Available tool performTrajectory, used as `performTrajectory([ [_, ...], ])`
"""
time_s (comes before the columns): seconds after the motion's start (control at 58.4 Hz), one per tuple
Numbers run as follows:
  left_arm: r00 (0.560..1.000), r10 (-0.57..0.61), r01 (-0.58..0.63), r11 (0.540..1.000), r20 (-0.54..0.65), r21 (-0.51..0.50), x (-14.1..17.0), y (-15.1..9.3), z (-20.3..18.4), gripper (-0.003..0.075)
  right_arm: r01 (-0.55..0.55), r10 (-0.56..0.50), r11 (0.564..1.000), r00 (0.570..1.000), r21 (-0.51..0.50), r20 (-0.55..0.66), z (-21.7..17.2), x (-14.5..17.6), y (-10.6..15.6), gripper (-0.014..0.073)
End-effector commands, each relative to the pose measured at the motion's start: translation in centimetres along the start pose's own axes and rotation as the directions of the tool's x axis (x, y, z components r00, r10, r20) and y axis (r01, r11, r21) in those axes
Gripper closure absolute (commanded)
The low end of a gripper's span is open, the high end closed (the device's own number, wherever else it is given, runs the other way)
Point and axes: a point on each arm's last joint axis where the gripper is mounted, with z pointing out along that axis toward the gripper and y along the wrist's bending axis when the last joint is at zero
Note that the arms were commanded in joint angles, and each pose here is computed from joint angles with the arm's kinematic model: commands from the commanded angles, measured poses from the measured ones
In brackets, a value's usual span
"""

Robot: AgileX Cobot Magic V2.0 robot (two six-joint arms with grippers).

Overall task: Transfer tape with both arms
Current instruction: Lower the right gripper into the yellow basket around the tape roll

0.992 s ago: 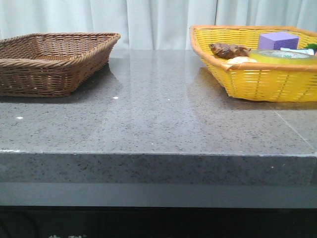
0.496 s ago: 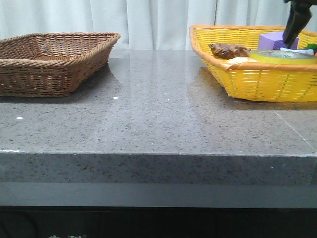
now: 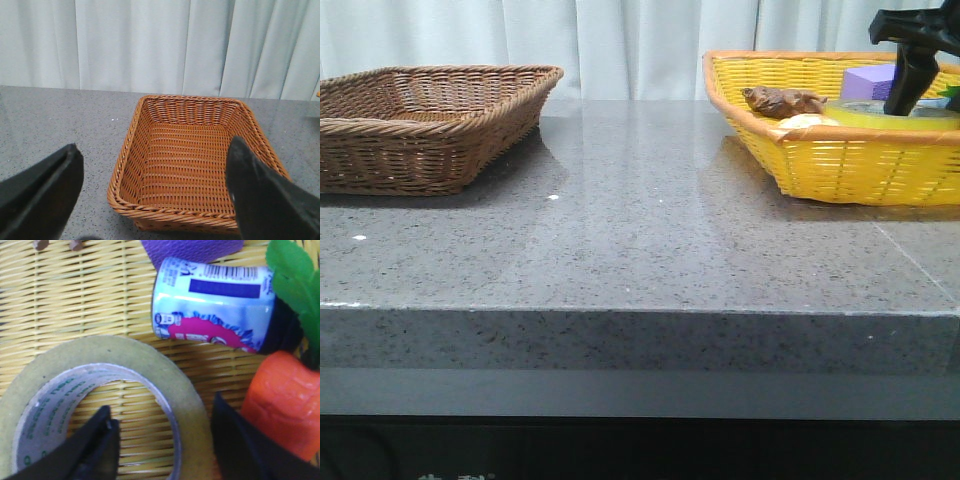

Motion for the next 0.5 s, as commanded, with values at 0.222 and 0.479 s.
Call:
performTrajectory([
  [0.222, 0.994, -0.007, 0.007, 1.0, 0.105, 0.001, -1.9, 0.0, -0.1, 0.0155, 0.008, -0.005, 1.0, 0.992, -0.018, 0.125, -2.4, -1.9, 0.5, 0.0507],
  [0.479, 0.994, -0.007, 0.007, 1.0, 0.105, 0.001, -1.9, 0.0, -0.1, 0.0155, 0.014, -0.009, 1.0, 0.985, -0.026, 0.175, -4.5, -2.3, 0.8, 0.0521],
])
